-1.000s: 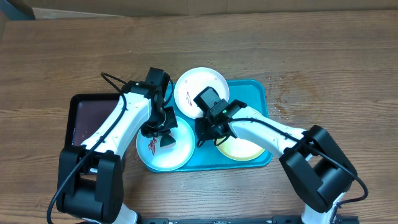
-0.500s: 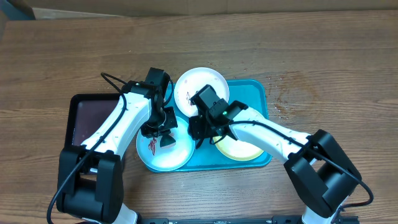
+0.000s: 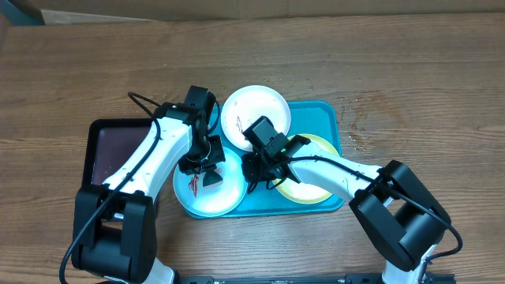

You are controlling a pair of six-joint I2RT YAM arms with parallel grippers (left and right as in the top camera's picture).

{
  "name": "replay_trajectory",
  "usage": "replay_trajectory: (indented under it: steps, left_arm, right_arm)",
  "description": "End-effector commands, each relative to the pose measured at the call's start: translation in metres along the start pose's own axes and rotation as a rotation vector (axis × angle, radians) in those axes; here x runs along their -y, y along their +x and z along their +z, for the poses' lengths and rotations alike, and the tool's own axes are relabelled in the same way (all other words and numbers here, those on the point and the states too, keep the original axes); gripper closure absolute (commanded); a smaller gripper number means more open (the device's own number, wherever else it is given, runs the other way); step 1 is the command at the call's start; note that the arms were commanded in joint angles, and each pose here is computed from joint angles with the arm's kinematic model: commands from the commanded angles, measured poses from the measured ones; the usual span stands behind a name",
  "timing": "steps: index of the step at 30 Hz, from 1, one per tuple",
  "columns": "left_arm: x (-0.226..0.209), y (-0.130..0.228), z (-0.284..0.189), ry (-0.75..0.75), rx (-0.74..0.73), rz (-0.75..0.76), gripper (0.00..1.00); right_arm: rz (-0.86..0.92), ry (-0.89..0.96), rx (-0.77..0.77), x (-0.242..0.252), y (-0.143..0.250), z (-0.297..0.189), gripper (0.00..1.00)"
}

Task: Clean dirty plates on tray and stack at the side
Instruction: 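Hold the plate rim with right gripper, scrub with left sponge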

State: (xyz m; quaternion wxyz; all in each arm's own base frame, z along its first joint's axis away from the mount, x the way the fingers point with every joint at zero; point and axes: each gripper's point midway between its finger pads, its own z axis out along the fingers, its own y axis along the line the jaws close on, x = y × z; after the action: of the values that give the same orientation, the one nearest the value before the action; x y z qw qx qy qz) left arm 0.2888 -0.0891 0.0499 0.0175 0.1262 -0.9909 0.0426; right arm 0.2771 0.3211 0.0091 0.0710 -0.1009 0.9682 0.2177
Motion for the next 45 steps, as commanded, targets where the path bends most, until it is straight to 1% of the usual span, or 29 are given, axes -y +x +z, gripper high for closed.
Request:
replay_trajectory:
  steps: [1, 6, 12, 19, 22, 27, 30, 31, 32, 34, 45]
  left_arm:
    - [-0.004, -0.002, -0.001, -0.012, 0.006, -0.026, 0.96]
    - [-0.002, -0.001, -0.001, -0.008, 0.004, -0.023, 0.96]
    - [0.006, -0.001, -0.001, 0.040, -0.004, -0.017, 0.96]
    - [0.019, -0.002, 0.003, 0.057, 0.020, 0.022, 0.96]
    - [0.025, 0.000, 0.009, 0.066, 0.032, 0.046, 0.96]
    - [0.026, 0.003, 0.018, 0.062, 0.042, 0.056, 0.95]
    - [0.025, 0.004, 0.020, 0.062, 0.041, 0.052, 0.89]
    - [0.025, 0.004, 0.020, 0.061, 0.040, 0.052, 0.85]
    - [0.025, 0.004, 0.020, 0.061, 0.040, 0.052, 0.78]
    - [0.025, 0.004, 0.020, 0.062, 0.040, 0.054, 0.75]
    - [0.026, 0.008, 0.021, 0.066, 0.026, 0.053, 0.73]
  right_arm:
    - [0.008, 0.021, 0.002, 0.005, 0.000, 0.004, 0.84]
    - [0.009, 0.055, 0.021, 0.010, -0.004, 0.004, 0.88]
    - [0.015, 0.134, 0.041, 0.019, -0.012, -0.005, 0.93]
    - [0.017, 0.163, 0.048, 0.023, -0.014, -0.008, 0.92]
    - [0.070, 0.176, 0.063, 0.028, -0.018, -0.009, 0.92]
    - [0.092, 0.180, 0.069, 0.036, -0.023, -0.011, 0.92]
    - [0.096, 0.183, 0.068, 0.038, -0.023, -0.012, 0.92]
    - [0.096, 0.183, 0.068, 0.038, -0.023, -0.012, 0.92]
    - [0.096, 0.182, 0.069, 0.038, -0.024, -0.012, 0.92]
    - [0.096, 0.182, 0.069, 0.038, -0.024, -0.012, 0.92]
    - [0.096, 0.183, 0.069, 0.038, -0.024, -0.012, 0.91]
